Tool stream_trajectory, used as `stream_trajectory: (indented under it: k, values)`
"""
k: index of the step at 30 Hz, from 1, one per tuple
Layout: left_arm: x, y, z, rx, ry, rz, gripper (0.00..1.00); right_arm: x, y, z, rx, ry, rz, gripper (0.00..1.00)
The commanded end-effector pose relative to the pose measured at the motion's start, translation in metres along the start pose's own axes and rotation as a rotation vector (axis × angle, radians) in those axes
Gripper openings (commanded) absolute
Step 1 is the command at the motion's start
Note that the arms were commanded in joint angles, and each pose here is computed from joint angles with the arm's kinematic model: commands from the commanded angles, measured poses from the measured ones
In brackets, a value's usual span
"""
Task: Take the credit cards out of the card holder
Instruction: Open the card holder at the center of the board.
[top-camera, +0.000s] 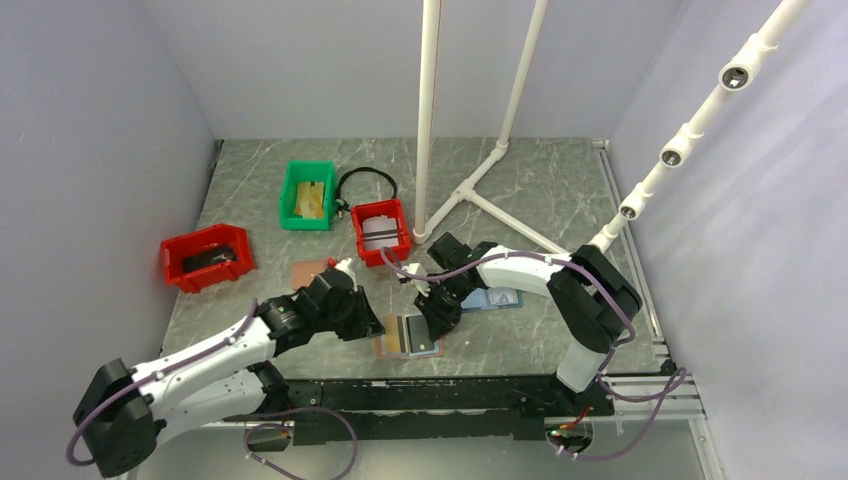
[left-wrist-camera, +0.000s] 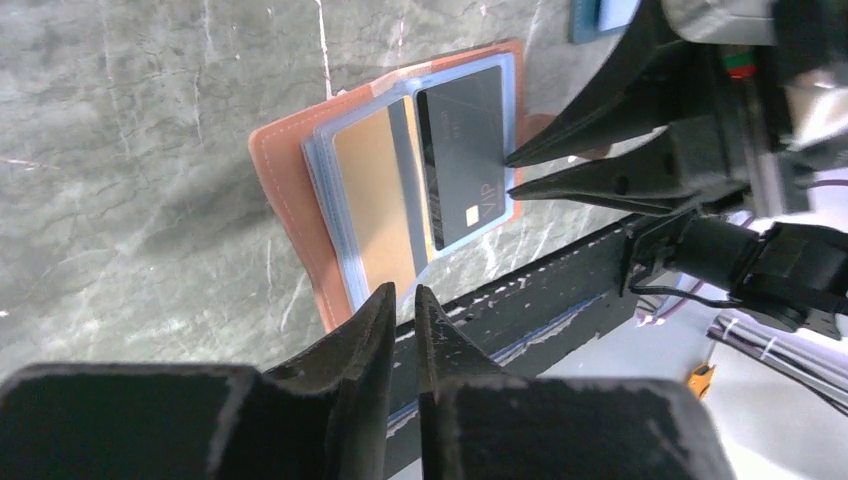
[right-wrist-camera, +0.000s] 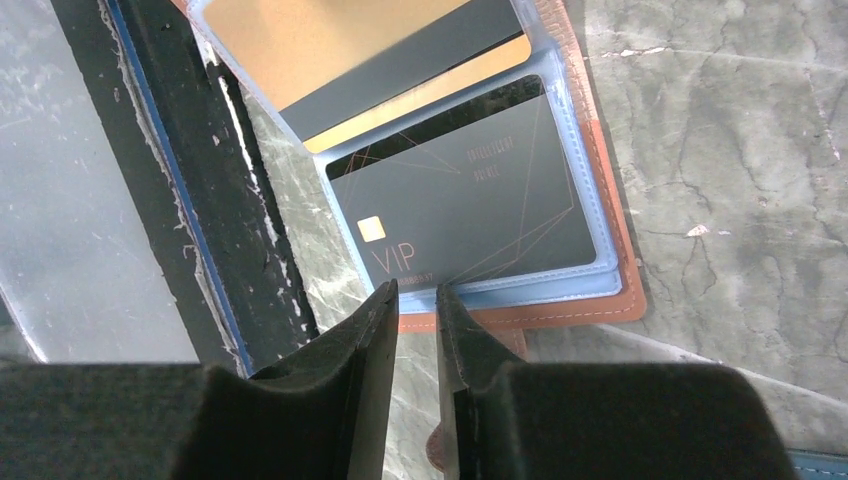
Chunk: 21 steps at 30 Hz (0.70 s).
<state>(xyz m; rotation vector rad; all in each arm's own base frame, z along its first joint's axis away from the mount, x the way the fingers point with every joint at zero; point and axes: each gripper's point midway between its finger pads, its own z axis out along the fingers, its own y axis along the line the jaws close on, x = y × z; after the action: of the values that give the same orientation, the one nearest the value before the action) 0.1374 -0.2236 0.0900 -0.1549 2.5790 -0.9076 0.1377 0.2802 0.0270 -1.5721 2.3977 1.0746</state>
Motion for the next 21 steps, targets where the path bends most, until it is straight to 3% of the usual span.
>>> stream_trajectory:
  k: [1,10,18,21]
  values:
    - [0.003,-0.009,0.014,0.033,0.043,0.005,0.22,-0.017,0.005,-0.008,-0.011,-0.037,-0.038,0.24]
    - [0.009,0.006,0.019,-0.046,0.078,-0.008,0.44,-0.015,0.004,-0.007,-0.013,-0.03,-0.032,0.26]
    - [0.018,-0.009,0.031,0.066,0.12,-0.03,0.43,-0.013,0.004,-0.005,-0.015,-0.025,-0.027,0.27]
    - [0.019,-0.02,0.032,0.135,0.126,-0.033,0.37,-0.013,0.004,-0.005,-0.017,-0.025,-0.025,0.27]
